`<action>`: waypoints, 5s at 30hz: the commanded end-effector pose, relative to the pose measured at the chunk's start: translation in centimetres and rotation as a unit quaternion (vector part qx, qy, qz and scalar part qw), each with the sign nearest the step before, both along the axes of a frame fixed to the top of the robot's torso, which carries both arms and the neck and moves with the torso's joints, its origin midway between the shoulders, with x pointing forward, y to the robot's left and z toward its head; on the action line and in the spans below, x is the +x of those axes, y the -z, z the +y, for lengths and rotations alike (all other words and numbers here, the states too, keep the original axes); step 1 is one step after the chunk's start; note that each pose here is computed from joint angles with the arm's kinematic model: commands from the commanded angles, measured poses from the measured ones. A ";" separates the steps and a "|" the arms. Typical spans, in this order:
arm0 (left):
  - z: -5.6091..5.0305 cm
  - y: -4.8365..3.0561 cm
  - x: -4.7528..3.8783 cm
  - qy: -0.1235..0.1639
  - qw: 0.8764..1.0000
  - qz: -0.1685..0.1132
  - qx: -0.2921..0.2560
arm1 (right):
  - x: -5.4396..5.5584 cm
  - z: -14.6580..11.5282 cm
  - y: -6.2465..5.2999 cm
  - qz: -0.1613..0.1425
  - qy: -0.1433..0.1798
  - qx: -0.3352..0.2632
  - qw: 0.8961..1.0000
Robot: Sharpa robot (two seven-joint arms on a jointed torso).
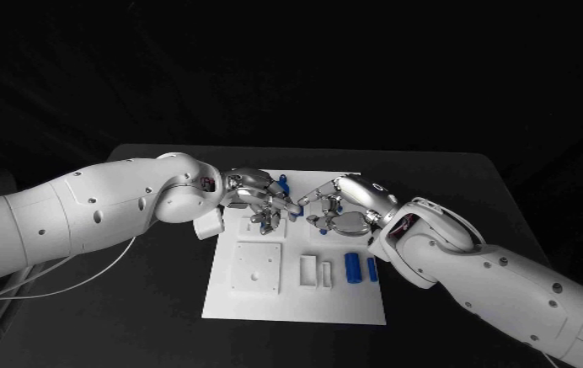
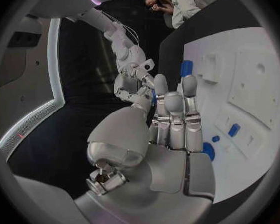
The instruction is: Assemble the parts on the task board
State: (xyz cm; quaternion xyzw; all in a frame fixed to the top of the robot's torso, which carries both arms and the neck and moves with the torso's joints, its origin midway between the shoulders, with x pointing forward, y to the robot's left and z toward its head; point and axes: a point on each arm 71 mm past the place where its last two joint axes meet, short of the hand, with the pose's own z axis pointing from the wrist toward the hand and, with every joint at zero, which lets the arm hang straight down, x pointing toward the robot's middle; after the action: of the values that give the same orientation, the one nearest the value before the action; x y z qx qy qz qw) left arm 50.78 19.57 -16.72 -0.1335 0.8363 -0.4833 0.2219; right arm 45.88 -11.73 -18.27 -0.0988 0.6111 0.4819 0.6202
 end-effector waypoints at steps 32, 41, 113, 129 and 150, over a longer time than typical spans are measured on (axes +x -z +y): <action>0.1 0.22 0.37 -0.022 0.999 -0.017 0.034 | 0.2 -0.8 0.7 0.011 0.025 0.024 0.999; 1.7 1.13 0.70 -0.081 0.987 -0.010 0.135 | 3.3 -5.7 1.0 0.036 0.128 0.085 0.987; 1.3 3.05 2.55 -0.096 0.867 -0.162 0.461 | 6.2 -11.9 1.8 0.052 0.220 0.107 0.968; 1.0 3.25 2.16 -0.082 0.869 -0.157 0.463 | 6.2 -11.9 1.8 0.054 0.219 0.106 0.968; 1.2 3.38 2.00 -0.073 0.869 -0.149 0.467 | 6.3 -11.9 1.9 0.057 0.218 0.105 0.969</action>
State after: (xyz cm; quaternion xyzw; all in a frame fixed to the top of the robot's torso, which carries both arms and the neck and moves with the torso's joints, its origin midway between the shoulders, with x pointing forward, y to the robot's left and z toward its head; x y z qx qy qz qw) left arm 52.92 20.88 -19.99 -0.0103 0.9057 -0.0315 0.4225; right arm 52.15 -23.78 -20.13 0.1336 0.5952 0.3960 0.6863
